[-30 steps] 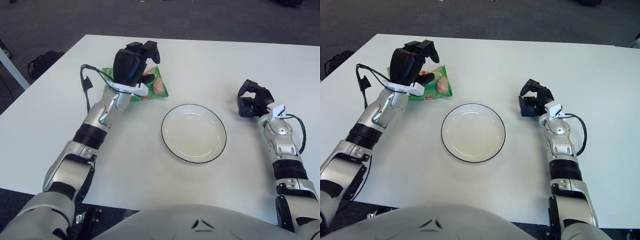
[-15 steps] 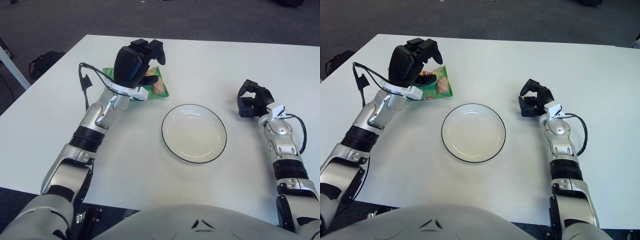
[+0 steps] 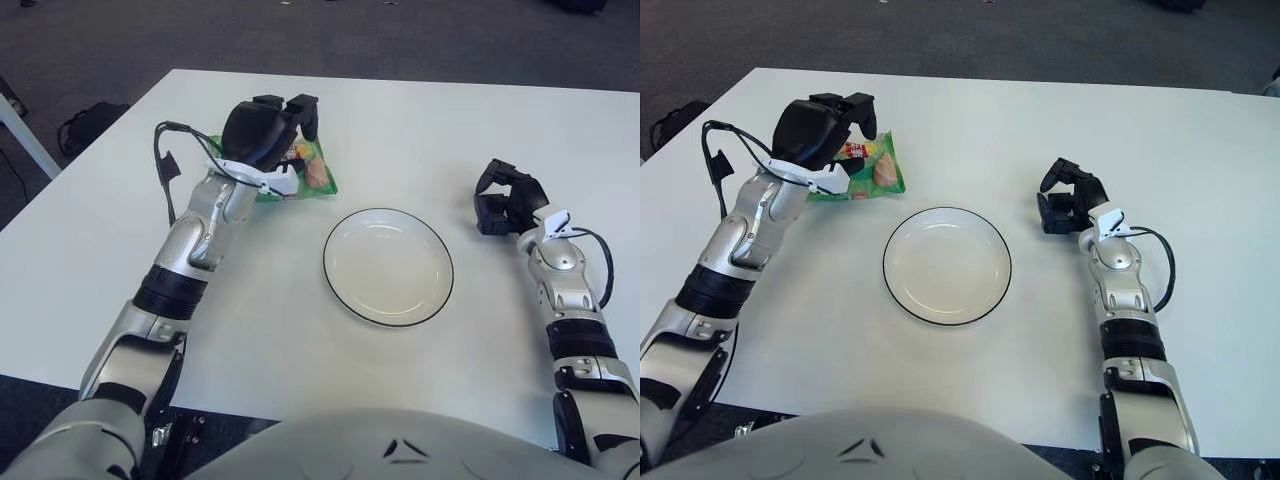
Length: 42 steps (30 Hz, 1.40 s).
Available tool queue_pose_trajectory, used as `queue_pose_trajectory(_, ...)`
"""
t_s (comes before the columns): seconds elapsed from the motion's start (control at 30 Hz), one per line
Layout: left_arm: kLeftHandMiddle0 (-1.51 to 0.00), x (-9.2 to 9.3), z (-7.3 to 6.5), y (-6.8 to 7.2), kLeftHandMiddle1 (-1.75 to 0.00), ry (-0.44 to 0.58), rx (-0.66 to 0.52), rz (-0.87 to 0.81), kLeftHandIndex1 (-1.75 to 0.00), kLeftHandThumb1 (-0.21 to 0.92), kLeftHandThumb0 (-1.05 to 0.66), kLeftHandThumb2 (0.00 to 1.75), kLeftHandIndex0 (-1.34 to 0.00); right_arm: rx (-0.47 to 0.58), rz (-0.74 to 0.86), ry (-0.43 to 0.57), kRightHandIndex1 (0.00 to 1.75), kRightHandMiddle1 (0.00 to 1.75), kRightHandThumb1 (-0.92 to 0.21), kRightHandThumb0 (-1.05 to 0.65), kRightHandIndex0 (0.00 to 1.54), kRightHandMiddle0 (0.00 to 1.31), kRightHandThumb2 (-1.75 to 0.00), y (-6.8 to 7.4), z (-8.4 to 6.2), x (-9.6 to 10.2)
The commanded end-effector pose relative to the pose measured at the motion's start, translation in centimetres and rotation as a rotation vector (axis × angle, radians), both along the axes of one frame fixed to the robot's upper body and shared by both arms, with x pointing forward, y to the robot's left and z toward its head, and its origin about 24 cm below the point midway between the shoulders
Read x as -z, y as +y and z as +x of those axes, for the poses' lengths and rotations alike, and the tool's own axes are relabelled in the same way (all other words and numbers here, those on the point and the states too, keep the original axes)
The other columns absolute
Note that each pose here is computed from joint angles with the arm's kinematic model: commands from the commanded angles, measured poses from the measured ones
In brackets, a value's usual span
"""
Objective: Put the snack into the plate.
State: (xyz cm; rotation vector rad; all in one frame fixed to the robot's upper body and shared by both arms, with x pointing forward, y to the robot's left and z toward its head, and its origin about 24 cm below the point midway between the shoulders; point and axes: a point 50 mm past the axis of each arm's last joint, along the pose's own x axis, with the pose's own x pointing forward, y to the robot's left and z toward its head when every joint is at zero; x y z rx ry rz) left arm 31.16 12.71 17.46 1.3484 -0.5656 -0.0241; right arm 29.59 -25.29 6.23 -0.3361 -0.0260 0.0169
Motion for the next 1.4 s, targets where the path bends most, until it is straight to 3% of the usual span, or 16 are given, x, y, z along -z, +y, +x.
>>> queue_pose_trajectory(0.0, -0.23, 0.7, 0.0, 0.2, -1.55, 0.081, -0.085, 0.072, -1.41, 0.35, -0.35, 1.07, -0.14, 0.021, -0.019, 0.188, 1.75, 1.75, -0.31, -0.49, 1.32, 0.62, -1.33, -0.5, -1.8, 3.8)
queue_pose_trajectory(0.03, -0.2, 0.7, 0.0, 0.2, -1.47, 0.094, -0.096, 0.107, -1.36, 0.35, -0.39, 1.06, -0.11, 0.021, -0.017, 0.189, 1.75, 1.75, -0.31, -0.49, 1.32, 0.63, -1.33, -0.5, -1.8, 3.8)
queue_pose_trajectory(0.1, -0.11, 0.7, 0.0, 0.2, -1.07, 0.114, -0.114, 0.161, -1.14, 0.35, -0.52, 0.99, -0.05, 0.023, -0.013, 0.192, 1.75, 1.75, -0.31, -0.49, 1.32, 0.63, -1.33, -0.5, -1.8, 3.9)
queue_pose_trajectory(0.33, -0.02, 1.1, 0.8, 0.5, -0.34, 0.177, -0.184, 0.318, -0.69, 0.5, -0.76, 0.76, 0.0, 0.025, -0.006, 0.191, 1.75, 1.75, -0.31, -0.49, 1.32, 0.62, -1.33, -0.5, -1.8, 3.9)
queue_pose_trajectory(0.5, 0.0, 1.5, 1.4, 0.7, -0.08, 0.242, -0.231, 0.342, -0.48, 0.6, -0.85, 0.64, 0.0, 0.018, -0.009, 0.185, 1.75, 1.75, -0.3, -0.49, 1.32, 0.63, -1.33, -0.5, -1.8, 3.8)
queue_pose_trajectory(0.67, 0.0, 2.4, 2.3, 1.0, -0.01, 0.314, -0.258, 0.321, -0.27, 0.72, -0.92, 0.48, 0.0, 0.016, -0.015, 0.183, 1.75, 1.75, -0.3, -0.49, 1.31, 0.63, -1.34, -0.4, -1.8, 3.7)
queue_pose_trajectory(0.83, 0.0, 4.1, 4.2, 2.0, 0.0, 0.441, -0.293, 0.297, -0.08, 0.87, -1.02, 0.33, 0.0, 0.026, -0.006, 0.193, 1.75, 1.75, -0.3, -0.49, 1.31, 0.63, -1.34, -0.5, -1.9, 3.9)
queue_pose_trajectory(1.2, 0.0, 7.2, 5.9, 2.6, 0.0, 0.579, -0.28, 0.228, -0.02, 0.92, -1.05, 0.47, -0.01, 0.029, 0.006, 0.2, 1.75, 1.75, -0.3, -0.49, 1.33, 0.63, -1.34, -0.5, -2.0, 3.8)
queue_pose_trajectory(1.27, 0.0, 8.8, 6.6, 3.0, 0.0, 0.611, -0.29, 0.24, -0.03, 0.92, -1.05, 0.49, -0.01, 0.022, 0.001, 0.197, 1.75, 1.75, -0.3, -0.49, 1.33, 0.63, -1.34, -0.5, -2.0, 3.8)
queue_pose_trajectory(1.37, 0.0, 9.8, 7.0, 3.4, 0.0, 0.63, -0.301, 0.253, -0.06, 0.92, -1.05, 0.51, 0.0, 0.017, -0.008, 0.195, 1.75, 1.75, -0.3, -0.49, 1.33, 0.63, -1.33, -0.5, -2.0, 3.7)
